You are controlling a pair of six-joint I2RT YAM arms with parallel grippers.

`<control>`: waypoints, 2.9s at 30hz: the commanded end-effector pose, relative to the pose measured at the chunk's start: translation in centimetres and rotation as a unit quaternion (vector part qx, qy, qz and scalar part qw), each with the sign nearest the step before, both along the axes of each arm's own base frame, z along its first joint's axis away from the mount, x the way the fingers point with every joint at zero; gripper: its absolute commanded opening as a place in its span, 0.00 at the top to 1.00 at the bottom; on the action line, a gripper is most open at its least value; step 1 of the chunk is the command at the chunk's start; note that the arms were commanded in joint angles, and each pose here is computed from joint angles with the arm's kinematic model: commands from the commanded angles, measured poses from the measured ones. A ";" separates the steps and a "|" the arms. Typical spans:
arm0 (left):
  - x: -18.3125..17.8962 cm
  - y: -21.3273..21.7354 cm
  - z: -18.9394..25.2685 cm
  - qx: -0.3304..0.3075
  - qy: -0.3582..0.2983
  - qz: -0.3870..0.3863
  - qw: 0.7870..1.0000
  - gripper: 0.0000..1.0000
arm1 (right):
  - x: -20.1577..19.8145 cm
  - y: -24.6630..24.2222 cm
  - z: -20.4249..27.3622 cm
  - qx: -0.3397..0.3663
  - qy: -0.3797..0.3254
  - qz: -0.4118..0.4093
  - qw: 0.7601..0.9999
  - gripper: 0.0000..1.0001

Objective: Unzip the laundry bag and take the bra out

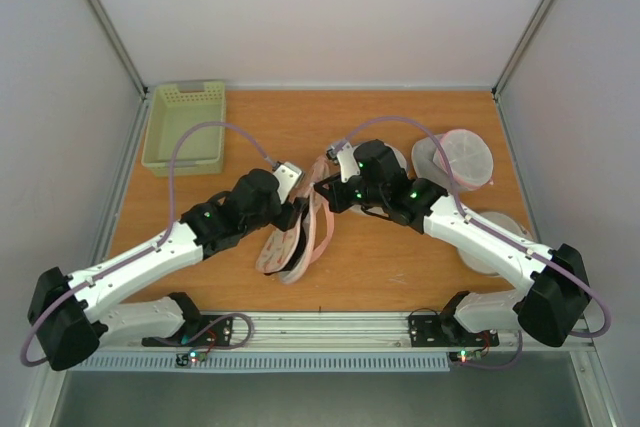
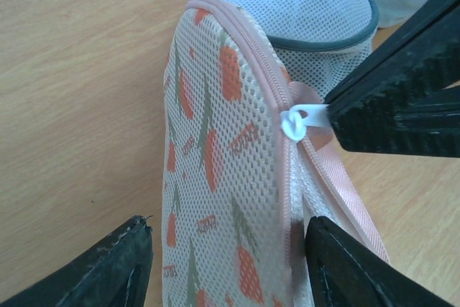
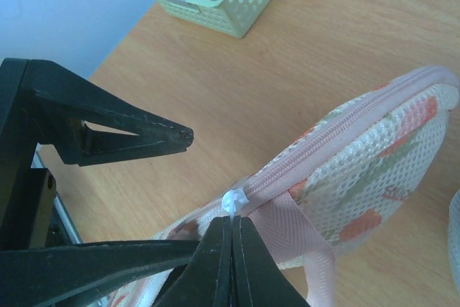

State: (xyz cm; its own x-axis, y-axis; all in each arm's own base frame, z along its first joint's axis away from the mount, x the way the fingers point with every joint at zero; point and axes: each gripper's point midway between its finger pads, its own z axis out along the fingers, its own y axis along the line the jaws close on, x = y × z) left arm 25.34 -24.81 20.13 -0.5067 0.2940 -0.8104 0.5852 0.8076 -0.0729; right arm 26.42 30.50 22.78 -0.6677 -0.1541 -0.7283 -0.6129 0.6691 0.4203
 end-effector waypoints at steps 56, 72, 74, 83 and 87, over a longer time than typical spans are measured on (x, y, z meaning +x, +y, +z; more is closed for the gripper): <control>0.4 1.0 -0.2 0.069 -0.066 -0.091 0.991 0.14 | 1.2 -2.4 0.1 -0.015 -0.001 0.014 1.000 0.99; 0.1 -3.7 3.0 0.022 -0.092 -0.190 0.977 0.38 | 0.7 -0.9 1.9 -0.004 -0.007 0.021 1.000 0.99; -0.7 -4.3 3.6 0.001 -0.097 -0.211 0.973 0.69 | 0.8 -1.0 1.9 -0.012 -0.016 0.027 0.999 0.99; -4.7 -3.9 5.9 -0.028 -0.161 -0.291 0.943 0.99 | 3.9 -4.4 0.3 -0.068 -0.021 0.010 0.997 0.99; -6.6 -3.7 6.1 -0.029 -0.172 -0.335 0.926 0.99 | 5.3 -5.3 0.2 -0.075 -0.030 0.013 0.997 0.99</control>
